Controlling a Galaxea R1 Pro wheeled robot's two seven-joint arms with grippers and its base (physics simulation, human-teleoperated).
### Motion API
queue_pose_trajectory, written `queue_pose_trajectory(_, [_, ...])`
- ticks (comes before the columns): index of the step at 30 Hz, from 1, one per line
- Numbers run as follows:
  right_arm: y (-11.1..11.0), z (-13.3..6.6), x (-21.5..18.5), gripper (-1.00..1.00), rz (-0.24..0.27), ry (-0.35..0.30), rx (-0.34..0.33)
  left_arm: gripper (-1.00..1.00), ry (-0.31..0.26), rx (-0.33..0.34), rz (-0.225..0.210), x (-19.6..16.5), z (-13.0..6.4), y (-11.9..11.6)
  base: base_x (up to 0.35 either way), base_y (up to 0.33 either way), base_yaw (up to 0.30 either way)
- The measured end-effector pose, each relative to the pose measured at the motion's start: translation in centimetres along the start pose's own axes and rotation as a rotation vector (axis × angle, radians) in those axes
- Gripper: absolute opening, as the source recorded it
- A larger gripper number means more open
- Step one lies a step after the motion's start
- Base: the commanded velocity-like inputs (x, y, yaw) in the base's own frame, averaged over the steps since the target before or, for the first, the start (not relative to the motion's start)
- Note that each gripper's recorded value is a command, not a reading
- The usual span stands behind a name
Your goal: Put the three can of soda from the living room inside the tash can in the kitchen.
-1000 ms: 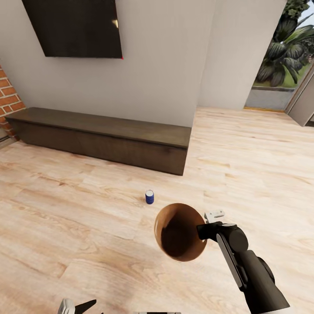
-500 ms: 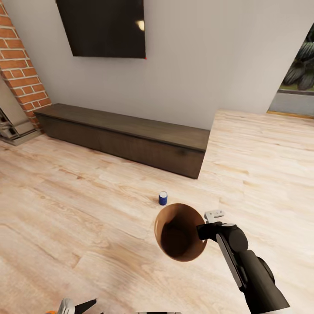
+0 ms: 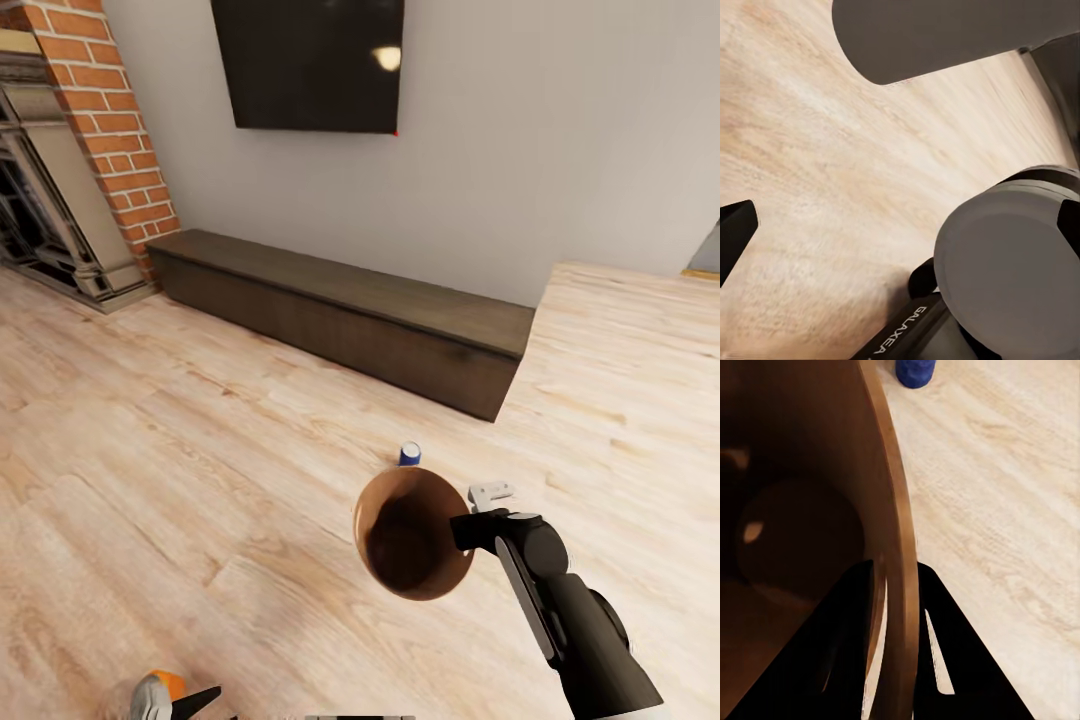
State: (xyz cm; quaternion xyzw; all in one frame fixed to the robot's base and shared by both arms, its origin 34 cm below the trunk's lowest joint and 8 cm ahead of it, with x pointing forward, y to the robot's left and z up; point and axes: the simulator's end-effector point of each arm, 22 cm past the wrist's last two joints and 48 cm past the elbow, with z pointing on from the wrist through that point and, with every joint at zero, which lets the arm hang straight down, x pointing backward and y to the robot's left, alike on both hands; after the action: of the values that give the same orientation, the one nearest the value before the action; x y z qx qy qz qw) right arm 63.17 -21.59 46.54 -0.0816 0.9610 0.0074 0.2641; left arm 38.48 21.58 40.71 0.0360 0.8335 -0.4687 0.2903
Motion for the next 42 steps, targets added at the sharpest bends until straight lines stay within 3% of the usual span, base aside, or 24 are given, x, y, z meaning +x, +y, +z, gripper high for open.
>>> queue_pose_trajectory(42, [0.08,0.52,0.51,-1.0,-0.001,0.013,-0.002,1.0,0.008,-0.003,-0.011,0.4,0.02,0.21,0.0,0.0,0.277])
